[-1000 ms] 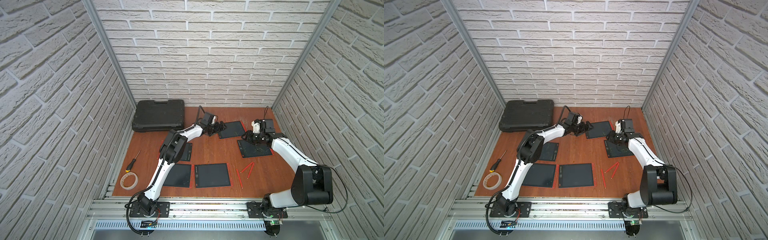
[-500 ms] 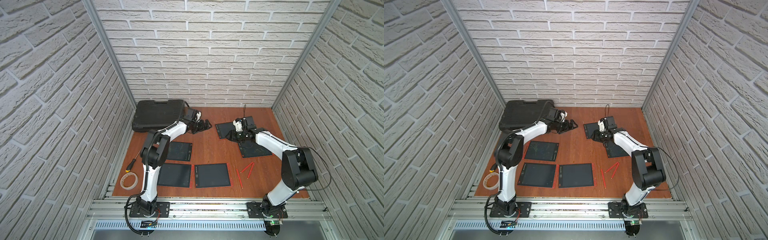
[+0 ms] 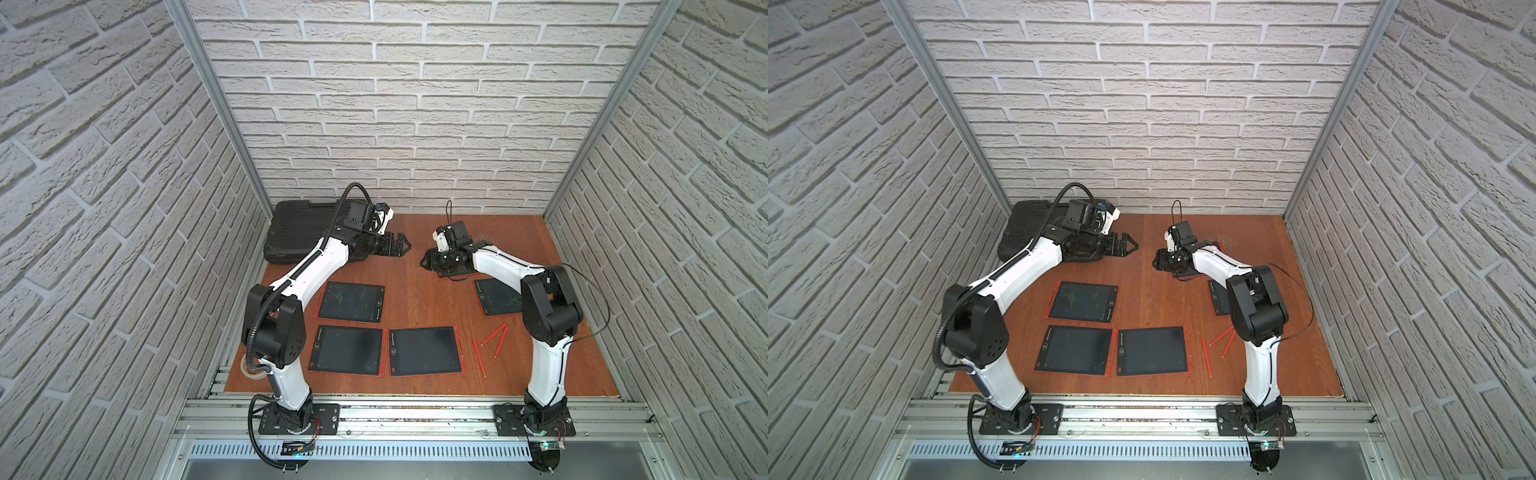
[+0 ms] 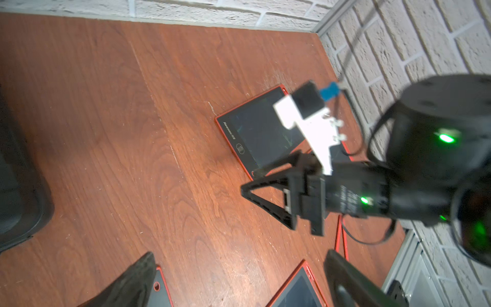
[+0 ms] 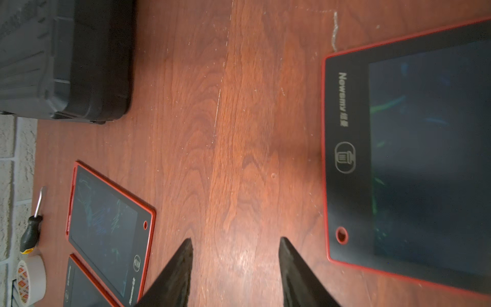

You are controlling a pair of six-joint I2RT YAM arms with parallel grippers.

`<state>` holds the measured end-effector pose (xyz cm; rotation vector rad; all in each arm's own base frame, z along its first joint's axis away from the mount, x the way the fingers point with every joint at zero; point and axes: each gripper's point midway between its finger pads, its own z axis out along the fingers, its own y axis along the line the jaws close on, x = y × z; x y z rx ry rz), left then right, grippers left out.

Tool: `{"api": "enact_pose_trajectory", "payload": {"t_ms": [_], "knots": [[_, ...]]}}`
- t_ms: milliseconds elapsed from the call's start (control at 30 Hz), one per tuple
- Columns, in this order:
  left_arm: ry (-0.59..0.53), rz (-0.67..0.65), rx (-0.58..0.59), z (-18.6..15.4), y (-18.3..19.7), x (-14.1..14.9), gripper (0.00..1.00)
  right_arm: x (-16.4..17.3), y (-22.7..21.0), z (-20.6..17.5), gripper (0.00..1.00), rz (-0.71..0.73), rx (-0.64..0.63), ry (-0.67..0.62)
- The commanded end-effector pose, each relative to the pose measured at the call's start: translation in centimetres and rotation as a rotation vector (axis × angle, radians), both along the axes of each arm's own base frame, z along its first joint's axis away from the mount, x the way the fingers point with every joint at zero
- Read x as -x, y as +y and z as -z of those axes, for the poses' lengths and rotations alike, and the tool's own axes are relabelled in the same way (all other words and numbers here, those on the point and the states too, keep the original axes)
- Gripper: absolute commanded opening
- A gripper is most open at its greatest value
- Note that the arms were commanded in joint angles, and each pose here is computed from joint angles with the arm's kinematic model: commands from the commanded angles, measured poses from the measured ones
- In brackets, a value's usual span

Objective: Place the stylus back onto the writing tablet
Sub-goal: Move the writing tablet to the center of the board.

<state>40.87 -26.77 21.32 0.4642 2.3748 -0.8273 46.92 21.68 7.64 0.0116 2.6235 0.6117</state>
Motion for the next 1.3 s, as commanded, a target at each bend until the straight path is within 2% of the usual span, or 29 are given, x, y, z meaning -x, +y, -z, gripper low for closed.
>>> {"api": "enact_pose_trajectory", "payload": {"t_ms": [0, 200, 667, 867, 1267], "knots": [[-0.02, 0.107, -0.03, 0.2, -1.1, 2.8, 0.98, -0.8, 0.0, 0.4, 0.54, 0.021, 0.04, 0.005], [-0.035, 0.135, -0.03, -1.5, -1.9, 4.1, 0.98, -2.2, 0.0, 1.5, 0.56, 0.025, 0.087, 0.021], [-0.063, 0.109, -0.029, -2.8, -1.3, 4.4, 0.98, -2.9, -0.9, 4.7, 0.61, 0.007, 0.197, 0.081], [-0.063, 0.108, -0.029, -2.7, -1.4, 4.5, 0.98, -3.0, -3.8, 5.2, 0.62, 0.076, 0.325, 0.086], [-0.048, 0.121, -0.03, -2.3, -1.9, 4.8, 0.98, -3.6, -9.2, 4.7, 0.63, 0.204, 0.411, 0.103]]}}
